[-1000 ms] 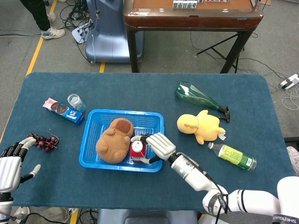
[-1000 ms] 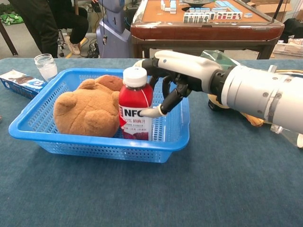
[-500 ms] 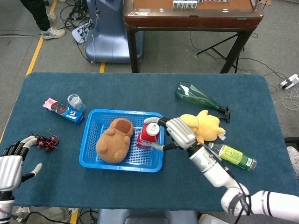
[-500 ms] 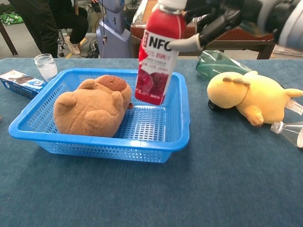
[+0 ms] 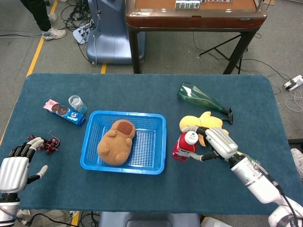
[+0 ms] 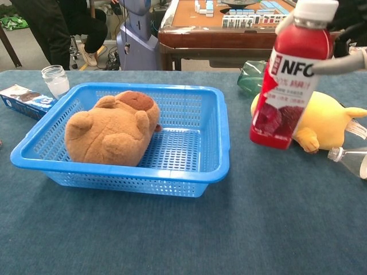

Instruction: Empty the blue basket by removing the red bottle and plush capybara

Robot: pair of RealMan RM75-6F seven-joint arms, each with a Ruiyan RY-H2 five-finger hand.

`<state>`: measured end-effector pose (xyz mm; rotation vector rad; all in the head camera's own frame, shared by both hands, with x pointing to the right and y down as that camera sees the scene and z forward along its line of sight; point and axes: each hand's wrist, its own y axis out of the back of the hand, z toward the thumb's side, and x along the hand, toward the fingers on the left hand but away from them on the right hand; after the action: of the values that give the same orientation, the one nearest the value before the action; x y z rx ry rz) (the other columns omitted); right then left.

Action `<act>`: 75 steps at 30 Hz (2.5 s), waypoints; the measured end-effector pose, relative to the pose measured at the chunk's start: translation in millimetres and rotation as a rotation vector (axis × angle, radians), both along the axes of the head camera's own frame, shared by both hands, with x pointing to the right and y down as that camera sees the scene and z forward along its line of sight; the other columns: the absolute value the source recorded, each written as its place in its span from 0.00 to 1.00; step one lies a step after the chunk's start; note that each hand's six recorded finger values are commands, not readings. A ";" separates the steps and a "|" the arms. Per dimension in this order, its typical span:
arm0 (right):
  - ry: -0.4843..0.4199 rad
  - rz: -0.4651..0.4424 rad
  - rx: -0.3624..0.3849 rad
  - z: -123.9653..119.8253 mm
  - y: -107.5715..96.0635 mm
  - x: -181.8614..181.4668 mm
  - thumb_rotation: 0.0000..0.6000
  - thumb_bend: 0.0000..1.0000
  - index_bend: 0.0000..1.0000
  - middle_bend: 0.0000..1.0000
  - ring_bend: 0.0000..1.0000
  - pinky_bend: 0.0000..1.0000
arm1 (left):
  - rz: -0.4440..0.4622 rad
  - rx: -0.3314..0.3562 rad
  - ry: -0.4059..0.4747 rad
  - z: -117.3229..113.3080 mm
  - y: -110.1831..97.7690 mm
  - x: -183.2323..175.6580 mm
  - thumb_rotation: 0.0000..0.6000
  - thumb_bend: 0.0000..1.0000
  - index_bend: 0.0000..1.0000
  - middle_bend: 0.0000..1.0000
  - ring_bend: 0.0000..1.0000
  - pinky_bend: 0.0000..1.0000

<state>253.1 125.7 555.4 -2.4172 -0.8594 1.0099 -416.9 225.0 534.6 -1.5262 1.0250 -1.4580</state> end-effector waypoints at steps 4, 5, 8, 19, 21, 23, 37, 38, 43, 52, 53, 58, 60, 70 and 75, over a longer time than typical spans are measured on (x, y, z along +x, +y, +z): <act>0.040 -0.026 -0.051 12.1 14.7 10.8 1.00 0.54 0.50 0.48 0.44 0.62 | -0.002 0.000 -0.002 -0.1 0.9 0.3 1.00 0.24 0.24 0.20 0.20 0.23; 0.050 -0.034 -0.070 17.0 19.3 12.6 1.00 0.54 0.50 0.47 0.44 0.62 | -0.002 -0.001 -0.002 0.3 1.3 0.4 1.00 0.24 0.24 0.20 0.20 0.23; 0.074 -0.057 -0.125 32.3 31.9 14.9 1.00 0.54 0.50 0.47 0.44 0.62 | -0.002 -0.006 -0.005 1.3 2.3 0.2 1.00 0.24 0.24 0.20 0.20 0.23; 0.092 -0.081 -0.253 79.3 54.9 9.7 1.00 0.50 0.36 0.36 0.38 0.58 | -0.010 -0.011 -0.010 2.8 3.2 -3.2 1.00 0.24 0.24 0.20 0.20 0.23; 0.092 -0.082 -0.255 82.7 54.1 8.3 1.00 0.46 0.22 0.27 0.29 0.50 | -0.010 -0.010 -0.010 2.6 3.3 -3.3 1.00 0.24 0.24 0.20 0.20 0.23; 0.095 -0.082 -0.247 85.2 52.3 8.0 1.00 0.44 0.14 0.23 0.24 0.44 | -0.010 -0.010 -0.009 2.3 3.5 -3.6 1.00 0.24 0.24 0.20 0.20 0.23; 0.077 -0.044 -0.132 68.4 26.5 11.5 1.00 0.37 0.00 0.04 0.05 0.19 | 0.003 -0.005 -0.007 1.0 1.0 -2.8 1.00 0.24 0.23 0.20 0.20 0.23; 0.073 -0.037 -0.118 64.9 23.7 12.7 1.00 0.37 0.00 0.03 0.05 0.19 | 0.005 -0.005 -0.006 1.1 0.2 -2.2 1.00 0.24 0.23 0.20 0.20 0.23; 0.065 -0.016 -0.043 46.5 12.9 20.5 1.00 0.37 0.00 0.04 0.05 0.19 | 0.020 -0.001 0.003 0.8 -4.2 0.9 1.00 0.24 0.23 0.20 0.20 0.23; 0.114 -0.058 0.095 16.4 3.2 27.9 1.00 0.29 0.00 0.10 0.05 0.19 | 0.041 0.004 0.022 2.3 -14.6 7.1 1.00 0.24 0.23 0.20 0.20 0.23; 0.115 -0.082 0.102 16.1 2.5 22.5 1.00 0.27 0.00 0.10 0.05 0.19 | 0.042 0.004 0.022 2.3 -14.6 7.3 1.00 0.24 0.23 0.20 0.20 0.23; 0.120 -0.213 0.142 19.0 -0.5 -11.7 1.00 0.21 0.00 0.11 0.05 0.19 | 0.044 0.004 0.023 0.7 -13.0 8.0 1.00 0.24 0.23 0.20 0.20 0.23; 0.108 -0.271 0.151 22.8 -0.3 -32.7 1.00 0.19 0.00 0.12 0.05 0.19 | 0.043 0.010 0.025 -0.9 -12.3 7.9 1.00 0.24 0.23 0.20 0.20 0.23; 0.051 -0.445 0.166 52.0 -4.0 -133.4 1.00 0.08 0.00 0.12 0.05 0.19 | 0.044 0.022 0.023 -9.7 -5.5 5.0 1.00 0.24 0.23 0.20 0.20 0.23; 0.079 -0.510 0.220 72.0 -12.2 -174.4 1.00 0.04 0.00 0.11 0.05 0.19 | 0.046 0.023 0.020 -13.8 -1.0 3.3 1.00 0.24 0.23 0.20 0.20 0.23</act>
<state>78.7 113.5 627.3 -2.2200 -0.2782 0.7610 -413.6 224.0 520.8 -1.5406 1.0082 -1.3972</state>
